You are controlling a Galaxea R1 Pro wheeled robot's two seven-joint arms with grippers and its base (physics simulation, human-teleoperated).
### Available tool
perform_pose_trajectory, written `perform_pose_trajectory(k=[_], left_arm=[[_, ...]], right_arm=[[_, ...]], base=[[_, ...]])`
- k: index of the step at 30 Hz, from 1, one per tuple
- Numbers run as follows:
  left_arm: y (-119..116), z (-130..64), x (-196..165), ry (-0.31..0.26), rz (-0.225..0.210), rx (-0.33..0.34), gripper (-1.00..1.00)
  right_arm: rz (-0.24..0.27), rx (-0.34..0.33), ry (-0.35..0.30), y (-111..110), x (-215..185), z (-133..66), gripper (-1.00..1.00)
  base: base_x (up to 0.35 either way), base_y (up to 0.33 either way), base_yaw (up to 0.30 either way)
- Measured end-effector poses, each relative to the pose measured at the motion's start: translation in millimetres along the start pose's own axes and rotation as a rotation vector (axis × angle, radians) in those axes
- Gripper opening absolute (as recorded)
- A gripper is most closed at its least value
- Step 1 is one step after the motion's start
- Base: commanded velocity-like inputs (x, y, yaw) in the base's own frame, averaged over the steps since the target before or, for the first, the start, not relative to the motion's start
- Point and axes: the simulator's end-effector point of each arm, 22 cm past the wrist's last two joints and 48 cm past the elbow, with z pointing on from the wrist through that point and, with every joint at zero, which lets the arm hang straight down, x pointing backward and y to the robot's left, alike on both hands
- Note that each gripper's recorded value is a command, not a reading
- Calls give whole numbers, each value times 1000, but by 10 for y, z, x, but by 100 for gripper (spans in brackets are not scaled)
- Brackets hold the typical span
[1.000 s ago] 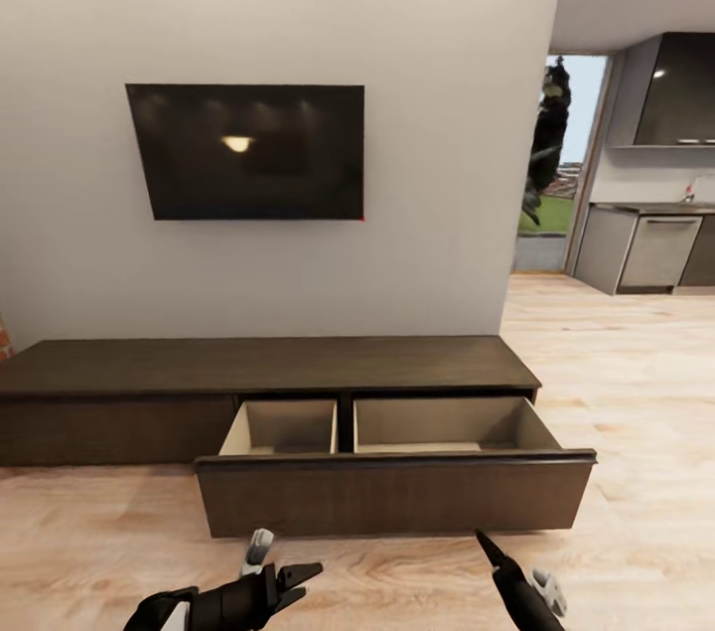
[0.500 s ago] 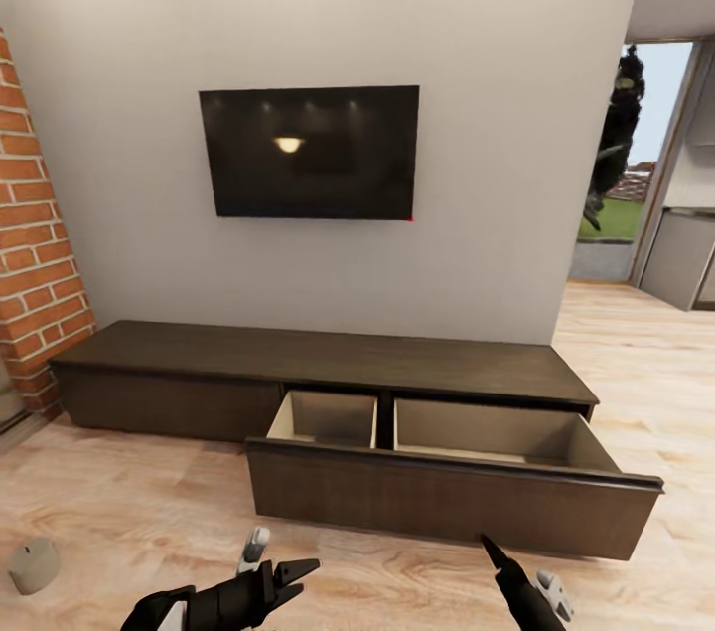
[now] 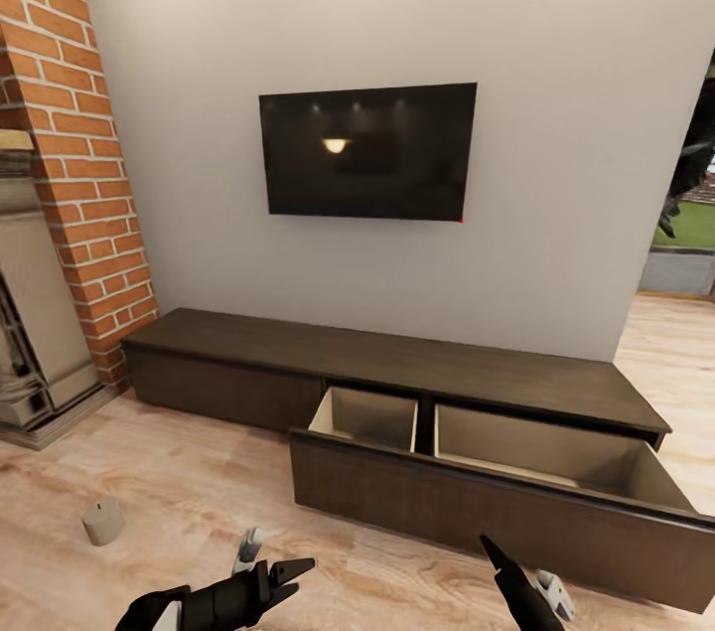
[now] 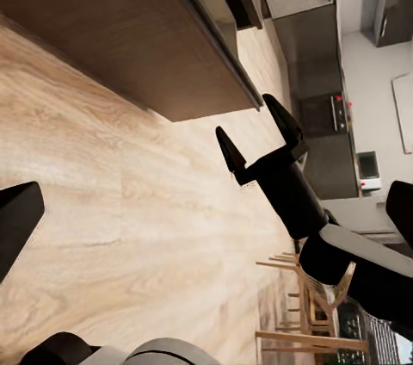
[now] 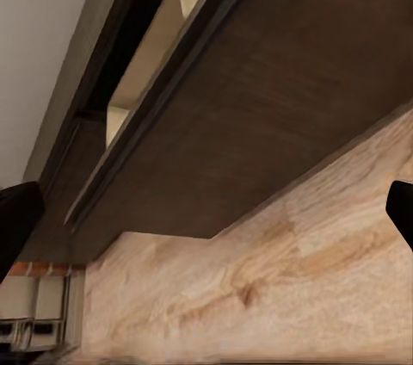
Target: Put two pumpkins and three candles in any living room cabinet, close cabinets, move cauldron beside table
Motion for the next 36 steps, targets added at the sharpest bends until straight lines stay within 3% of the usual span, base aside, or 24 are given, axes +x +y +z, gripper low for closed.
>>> perform_pose_trajectory(k=[21, 29, 36], left_arm=[[166, -176, -46, -9, -6, -37, 100], [459, -466, -218, -100, -72, -95, 100], [821, -789, -407, -185, -120, -213, 100]], right_arm=[[-18, 1, -14, -1, -29, -1, 100], [-44, 48, -11, -99, -17, 0, 100], [-66, 117, 4, -241, 18, -5, 100]], base=[[5, 264, 294], [101, 182, 295], [218, 113, 294]])
